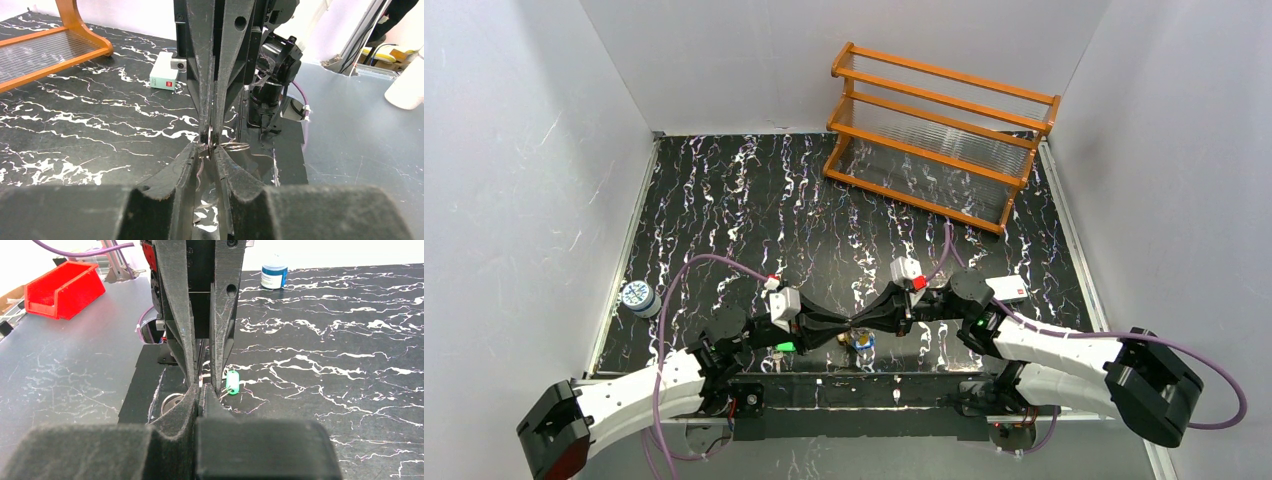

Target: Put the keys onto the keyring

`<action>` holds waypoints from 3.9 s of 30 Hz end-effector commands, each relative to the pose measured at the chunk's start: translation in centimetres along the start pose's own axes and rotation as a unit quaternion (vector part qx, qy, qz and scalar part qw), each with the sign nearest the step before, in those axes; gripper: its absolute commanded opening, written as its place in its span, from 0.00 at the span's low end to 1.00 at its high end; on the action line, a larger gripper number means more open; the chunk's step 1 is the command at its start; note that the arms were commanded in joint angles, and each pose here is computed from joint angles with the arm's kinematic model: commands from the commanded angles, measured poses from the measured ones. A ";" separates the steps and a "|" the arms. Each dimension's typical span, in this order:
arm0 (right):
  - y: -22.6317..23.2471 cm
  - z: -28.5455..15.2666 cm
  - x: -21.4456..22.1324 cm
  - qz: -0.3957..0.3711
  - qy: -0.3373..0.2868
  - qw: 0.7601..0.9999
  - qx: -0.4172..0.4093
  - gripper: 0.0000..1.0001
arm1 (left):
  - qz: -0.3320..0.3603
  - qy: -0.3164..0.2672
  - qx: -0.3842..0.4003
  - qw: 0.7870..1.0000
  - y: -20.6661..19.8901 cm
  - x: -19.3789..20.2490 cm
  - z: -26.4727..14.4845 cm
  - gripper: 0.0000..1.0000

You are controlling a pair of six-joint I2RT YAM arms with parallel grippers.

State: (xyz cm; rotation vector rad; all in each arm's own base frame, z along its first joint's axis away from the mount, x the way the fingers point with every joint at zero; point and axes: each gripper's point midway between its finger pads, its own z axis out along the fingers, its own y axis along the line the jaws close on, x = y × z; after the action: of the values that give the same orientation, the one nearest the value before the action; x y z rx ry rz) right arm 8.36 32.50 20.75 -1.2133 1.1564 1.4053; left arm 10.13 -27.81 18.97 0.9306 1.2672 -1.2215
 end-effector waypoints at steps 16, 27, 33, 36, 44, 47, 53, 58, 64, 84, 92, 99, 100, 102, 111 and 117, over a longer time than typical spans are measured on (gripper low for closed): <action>-0.4 0.3 -2.0 -0.029 -0.022 0.999 0.013 0.16 | 0.010 -0.043 -0.020 0.999 0.4 -2.5 0.1 0.00; -1.4 -1.1 -4.0 -0.080 -0.028 0.994 0.071 0.82 | 0.072 0.026 -0.081 0.994 2.9 -1.8 -0.5 0.00; -1.7 -0.9 -3.1 -0.064 -0.012 0.995 0.072 0.89 | 0.130 0.070 -0.147 0.978 5.1 -3.7 -2.1 0.00; -3.0 -0.7 -3.2 -0.014 -0.017 0.994 0.108 0.98 | 0.159 0.084 -0.193 0.965 6.2 -6.1 -3.4 0.00; -5.3 1.5 0.0 0.133 0.062 0.979 0.138 0.95 | 0.201 0.131 -0.310 0.920 8.2 -10.5 -8.8 0.00; -5.7 2.6 1.8 0.193 0.092 0.968 0.133 0.91 | 0.206 0.147 -0.350 0.902 8.6 -11.2 -11.1 0.00; -6.2 5.0 7.5 0.261 0.195 0.937 0.129 0.72 | 0.194 0.180 -0.448 0.854 9.6 -11.3 -17.0 0.00; -4.9 8.3 10.0 0.245 0.244 0.931 0.115 0.62 | 0.178 0.184 -0.505 0.824 9.7 -10.8 -20.6 0.00; -4.1 12.6 12.6 0.241 0.279 0.917 0.155 0.48 | 0.166 0.173 -0.585 0.775 10.3 -10.9 -24.5 0.00; -4.5 16.9 18.0 0.042 0.375 0.865 0.330 0.49 | 0.153 0.126 -0.619 0.760 10.1 -11.0 -26.5 0.00; -4.7 16.0 18.8 0.033 0.399 0.851 0.340 0.17 | 0.159 0.139 -0.606 0.767 10.2 -10.8 -25.9 0.00; -5.0 15.0 17.1 0.026 0.389 0.851 0.352 0.01 | 0.160 0.140 -0.600 0.771 10.1 -10.8 -25.7 0.00; -5.0 14.8 16.7 0.026 0.386 0.852 0.352 0.01 | 0.160 0.142 -0.599 0.772 10.1 -10.8 -25.6 0.00; -5.2 14.3 15.9 0.036 0.379 0.855 0.352 0.01 | 0.162 0.148 -0.595 0.773 10.1 -10.7 -25.3 0.00; -8.4 9.3 11.4 0.170 0.316 0.879 0.313 0.01 | 0.169 0.194 -0.552 0.794 10.4 -10.4 -22.3 0.00; -10.8 5.6 7.8 0.209 0.264 0.895 0.293 0.01 | 0.183 0.238 -0.487 0.820 11.1 -9.1 -17.6 0.00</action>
State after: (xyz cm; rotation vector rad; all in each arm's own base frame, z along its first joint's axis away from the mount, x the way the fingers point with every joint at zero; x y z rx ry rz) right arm 18.05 39.94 9.48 -0.9324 2.2071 0.6867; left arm 17.94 -4.21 22.82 0.5645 1.7747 0.1640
